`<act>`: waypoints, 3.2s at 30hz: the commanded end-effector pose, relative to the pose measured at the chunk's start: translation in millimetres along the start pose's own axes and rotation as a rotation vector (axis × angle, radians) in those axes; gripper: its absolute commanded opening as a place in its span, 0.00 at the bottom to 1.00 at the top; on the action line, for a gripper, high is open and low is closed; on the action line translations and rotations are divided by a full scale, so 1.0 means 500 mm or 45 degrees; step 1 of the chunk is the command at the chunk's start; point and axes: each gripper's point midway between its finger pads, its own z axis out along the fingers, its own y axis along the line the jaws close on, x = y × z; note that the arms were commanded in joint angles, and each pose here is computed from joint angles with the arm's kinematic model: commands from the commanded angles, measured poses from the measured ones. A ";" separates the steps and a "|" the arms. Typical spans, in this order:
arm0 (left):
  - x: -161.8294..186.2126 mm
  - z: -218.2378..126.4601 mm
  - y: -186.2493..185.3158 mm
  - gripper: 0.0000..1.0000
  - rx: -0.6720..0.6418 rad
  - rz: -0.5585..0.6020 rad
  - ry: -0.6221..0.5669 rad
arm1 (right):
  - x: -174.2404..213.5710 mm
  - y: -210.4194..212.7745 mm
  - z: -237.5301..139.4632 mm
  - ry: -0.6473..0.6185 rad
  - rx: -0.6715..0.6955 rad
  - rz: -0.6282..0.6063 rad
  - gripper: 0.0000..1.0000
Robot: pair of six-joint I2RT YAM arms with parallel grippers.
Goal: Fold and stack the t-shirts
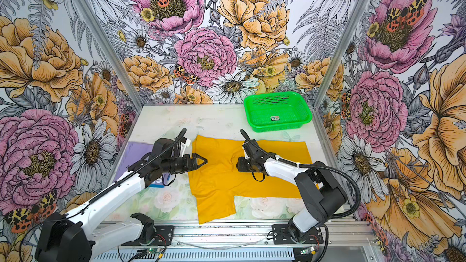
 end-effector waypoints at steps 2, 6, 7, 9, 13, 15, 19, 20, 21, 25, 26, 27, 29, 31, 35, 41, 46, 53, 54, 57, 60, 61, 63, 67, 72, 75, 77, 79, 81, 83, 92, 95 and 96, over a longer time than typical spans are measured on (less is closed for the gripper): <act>0.058 -0.001 0.061 0.88 -0.112 -0.109 0.096 | -0.010 -0.058 -0.056 -0.077 0.041 0.147 0.63; 0.131 0.020 0.042 0.89 -0.158 -0.078 0.205 | -0.001 -0.107 -0.117 -0.115 0.125 0.227 0.89; 0.159 0.021 0.045 0.90 -0.205 -0.068 0.232 | 0.002 -0.120 -0.133 -0.129 0.160 0.237 0.96; 0.204 0.018 0.056 0.90 -0.283 -0.084 0.258 | 0.006 -0.142 -0.157 -0.151 0.194 0.271 0.99; 0.289 -0.014 0.068 0.90 -0.387 -0.120 0.293 | 0.019 -0.195 -0.179 -0.130 0.248 0.408 0.99; 0.327 -0.034 0.074 0.89 -0.433 -0.121 0.306 | 0.027 -0.217 -0.180 -0.093 0.266 0.466 1.00; 0.398 -0.043 0.085 0.85 -0.463 -0.140 0.374 | 0.029 -0.249 -0.181 -0.074 0.286 0.535 0.99; 0.406 -0.044 0.085 0.83 -0.472 -0.127 0.380 | 0.025 -0.256 -0.186 -0.088 0.294 0.547 1.00; 0.413 -0.042 0.086 0.81 -0.485 -0.121 0.385 | 0.022 -0.266 -0.192 -0.108 0.306 0.564 1.00; 0.426 -0.014 0.082 0.70 -0.490 -0.099 0.394 | 0.003 -0.288 -0.228 -0.202 0.296 0.623 0.97; 0.428 -0.004 0.078 0.70 -0.475 -0.098 0.393 | -0.003 -0.289 -0.237 -0.226 0.284 0.636 0.97; 0.430 0.010 0.071 0.68 -0.451 -0.101 0.393 | -0.009 -0.290 -0.248 -0.255 0.274 0.646 0.95; 0.439 0.032 0.068 0.61 -0.439 -0.101 0.410 | -0.013 -0.296 -0.267 -0.300 0.278 0.666 0.95; 0.450 0.048 0.072 0.52 -0.461 -0.083 0.440 | -0.008 -0.317 -0.288 -0.334 0.302 0.721 0.94; 0.461 0.062 0.072 0.21 -0.485 -0.048 0.469 | 0.011 -0.370 -0.309 -0.364 0.280 0.925 0.95; 0.402 0.044 0.062 0.00 -0.461 -0.032 0.373 | 0.079 -0.441 -0.318 -0.357 0.307 1.261 0.95; 0.322 0.035 0.068 0.00 -0.386 -0.072 0.254 | 0.136 -0.467 -0.356 -0.424 0.441 1.422 0.95; 0.246 0.065 0.055 0.00 -0.263 -0.062 0.209 | 0.188 -0.494 -0.425 -0.425 0.753 1.489 0.97; 0.243 0.072 0.052 0.00 -0.253 -0.050 0.220 | 0.198 -0.498 -0.417 -0.382 0.765 1.515 0.97; 0.237 0.085 0.043 0.00 -0.246 -0.011 0.259 | 0.217 -0.519 -0.408 -0.306 0.822 1.579 0.97; 0.227 0.094 0.032 0.00 -0.234 0.025 0.277 | 0.225 -0.541 -0.407 -0.330 0.876 1.627 0.97; 0.225 0.096 0.032 0.00 -0.236 0.027 0.283 | 0.226 -0.546 -0.404 -0.347 0.879 1.638 0.96; 0.218 0.100 0.024 0.00 -0.226 0.030 0.287 | 0.233 -0.558 -0.396 -0.379 0.877 1.672 0.90; 0.204 0.103 0.011 0.00 -0.217 0.019 0.272 | 0.266 -0.585 -0.395 -0.391 0.937 1.748 0.76; 0.192 0.108 -0.004 0.00 -0.212 -0.010 0.259 | 0.282 -0.618 -0.390 -0.425 0.928 1.814 0.63; 0.188 0.112 -0.017 0.00 -0.204 -0.009 0.261 | 0.282 -0.636 -0.373 -0.420 0.902 1.834 0.53; 0.187 0.116 -0.023 0.00 -0.205 -0.006 0.268 | 0.279 -0.645 -0.365 -0.391 0.889 1.826 0.49; 0.187 0.120 -0.026 0.00 -0.213 0.000 0.269 | 0.276 -0.649 -0.363 -0.374 0.886 1.820 0.48; 0.186 0.124 -0.026 0.00 -0.224 -0.002 0.266 | 0.275 -0.651 -0.363 -0.378 0.885 1.813 0.48; 0.184 0.128 -0.029 0.00 -0.226 0.005 0.265 | 0.274 -0.650 -0.362 -0.377 0.880 1.801 0.47; 0.181 0.133 -0.026 0.00 -0.249 0.020 0.253 | 0.246 -0.623 -0.333 -0.355 0.706 1.729 0.46; 0.178 0.134 -0.028 0.00 -0.247 0.028 0.250 | 0.245 -0.609 -0.318 -0.320 0.707 1.691 0.44; 0.177 0.133 -0.030 0.00 -0.245 0.032 0.247 | 0.247 -0.603 -0.316 -0.322 0.710 1.691 0.45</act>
